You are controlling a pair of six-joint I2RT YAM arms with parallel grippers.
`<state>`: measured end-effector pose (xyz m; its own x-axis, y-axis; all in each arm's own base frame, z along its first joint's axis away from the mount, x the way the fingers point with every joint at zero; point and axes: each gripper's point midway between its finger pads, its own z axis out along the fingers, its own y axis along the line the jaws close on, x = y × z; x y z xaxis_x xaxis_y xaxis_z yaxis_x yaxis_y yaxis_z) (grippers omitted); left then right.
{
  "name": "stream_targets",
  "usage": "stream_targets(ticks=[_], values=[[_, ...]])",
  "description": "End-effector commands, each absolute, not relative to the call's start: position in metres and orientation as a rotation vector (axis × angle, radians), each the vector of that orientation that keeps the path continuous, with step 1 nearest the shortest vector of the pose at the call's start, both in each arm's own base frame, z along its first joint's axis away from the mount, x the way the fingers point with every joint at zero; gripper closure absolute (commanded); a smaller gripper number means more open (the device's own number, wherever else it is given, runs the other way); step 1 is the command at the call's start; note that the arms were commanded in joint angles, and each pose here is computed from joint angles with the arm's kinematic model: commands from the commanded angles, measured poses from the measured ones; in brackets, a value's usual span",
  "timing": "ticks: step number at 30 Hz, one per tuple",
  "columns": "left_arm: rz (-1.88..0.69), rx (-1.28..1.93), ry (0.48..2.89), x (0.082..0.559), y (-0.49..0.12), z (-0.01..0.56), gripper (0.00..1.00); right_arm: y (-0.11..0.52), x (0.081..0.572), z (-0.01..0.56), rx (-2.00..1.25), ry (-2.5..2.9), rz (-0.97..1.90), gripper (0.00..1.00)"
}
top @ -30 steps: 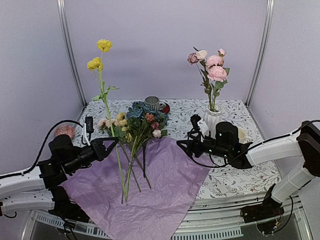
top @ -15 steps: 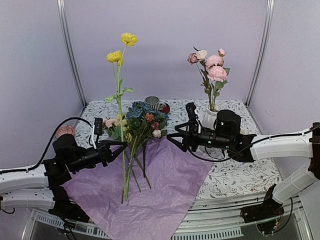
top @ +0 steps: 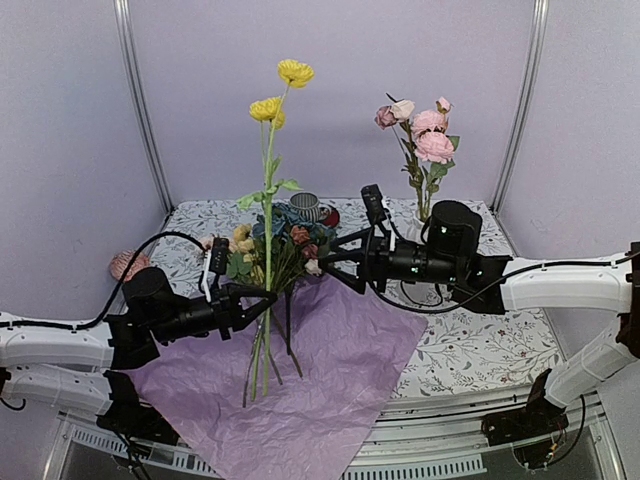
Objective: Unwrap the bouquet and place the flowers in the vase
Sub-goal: Pass from the left arm to the right
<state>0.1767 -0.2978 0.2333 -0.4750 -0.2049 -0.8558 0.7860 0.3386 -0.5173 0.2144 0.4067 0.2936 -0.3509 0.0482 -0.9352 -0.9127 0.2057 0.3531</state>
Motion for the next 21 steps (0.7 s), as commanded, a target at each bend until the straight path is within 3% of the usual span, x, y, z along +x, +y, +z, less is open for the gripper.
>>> stream_targets(ticks=[1, 9, 21], values=[[-1.357, 0.600, 1.526, 0.167, -0.311, 0.265, 1.00, 0.413, 0.206, 0.314, -0.861, 1.512, 1.379, 0.24], [-1.378, 0.650, 1.515, 0.159, -0.322, 0.262, 1.00, 0.415, 0.203, 0.333, -0.860, 1.481, 1.428, 0.29], [-1.404, 0.731, 1.515, 0.150, -0.347, 0.261, 1.00, 0.437, 0.203, 0.326, -0.916, 1.505, 1.511, 0.49]])
